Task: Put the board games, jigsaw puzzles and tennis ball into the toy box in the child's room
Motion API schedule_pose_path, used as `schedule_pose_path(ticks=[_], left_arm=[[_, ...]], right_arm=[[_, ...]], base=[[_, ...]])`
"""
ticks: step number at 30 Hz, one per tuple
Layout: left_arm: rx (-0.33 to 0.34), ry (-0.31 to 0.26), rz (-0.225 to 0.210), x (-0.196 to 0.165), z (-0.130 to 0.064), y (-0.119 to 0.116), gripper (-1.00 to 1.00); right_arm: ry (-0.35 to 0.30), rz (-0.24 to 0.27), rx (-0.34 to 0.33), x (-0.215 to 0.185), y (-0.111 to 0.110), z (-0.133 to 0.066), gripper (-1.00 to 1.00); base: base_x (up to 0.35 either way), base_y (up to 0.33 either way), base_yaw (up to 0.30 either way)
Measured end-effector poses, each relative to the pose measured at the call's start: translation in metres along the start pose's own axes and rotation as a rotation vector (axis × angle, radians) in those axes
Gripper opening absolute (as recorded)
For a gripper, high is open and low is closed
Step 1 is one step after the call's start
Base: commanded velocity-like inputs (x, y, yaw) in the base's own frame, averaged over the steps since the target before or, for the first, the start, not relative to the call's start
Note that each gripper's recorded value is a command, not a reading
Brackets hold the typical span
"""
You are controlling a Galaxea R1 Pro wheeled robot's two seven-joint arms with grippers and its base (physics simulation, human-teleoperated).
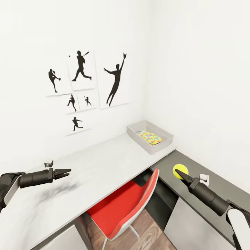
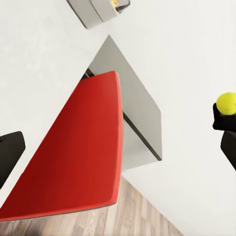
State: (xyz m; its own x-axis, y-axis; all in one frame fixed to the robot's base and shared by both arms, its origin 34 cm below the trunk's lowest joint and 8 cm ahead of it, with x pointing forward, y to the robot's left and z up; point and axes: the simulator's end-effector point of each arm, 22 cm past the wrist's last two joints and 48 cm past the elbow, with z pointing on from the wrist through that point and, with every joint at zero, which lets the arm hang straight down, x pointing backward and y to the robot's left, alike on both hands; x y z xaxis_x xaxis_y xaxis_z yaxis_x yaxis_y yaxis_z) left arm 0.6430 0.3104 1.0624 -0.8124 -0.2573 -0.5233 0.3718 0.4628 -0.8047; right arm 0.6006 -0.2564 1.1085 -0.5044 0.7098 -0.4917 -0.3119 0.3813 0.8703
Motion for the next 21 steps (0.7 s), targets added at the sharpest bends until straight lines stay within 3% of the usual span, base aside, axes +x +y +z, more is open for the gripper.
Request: schedule_pose_path(ticks=[9,15,21], left_arm=[[0.001,-0.001,0.0,-0.0006,-0.0005,0.0001,1.0],[-0.002,-0.001,0.0,-0.0007,-0.0013,0.0007,1.0],[-0.003,-0.002,0.001,-0.0008,-0.0019,0.0004,1.0]], right_arm=[[-0.026,-0.02,0.012,-0.0061,-0.0026,0.0003,-1.0],[-0.033,-0.026,0.014,-0.0076,-0.0027,0.0002,-1.0],[-0.026,-0.036,0.026,-0.0059,-0.0052,0.0,-1.0]], base=[[0.078,-0.014,0.0],[0.016,-0.173,0.0],[0.235,-0.06,0.0]])
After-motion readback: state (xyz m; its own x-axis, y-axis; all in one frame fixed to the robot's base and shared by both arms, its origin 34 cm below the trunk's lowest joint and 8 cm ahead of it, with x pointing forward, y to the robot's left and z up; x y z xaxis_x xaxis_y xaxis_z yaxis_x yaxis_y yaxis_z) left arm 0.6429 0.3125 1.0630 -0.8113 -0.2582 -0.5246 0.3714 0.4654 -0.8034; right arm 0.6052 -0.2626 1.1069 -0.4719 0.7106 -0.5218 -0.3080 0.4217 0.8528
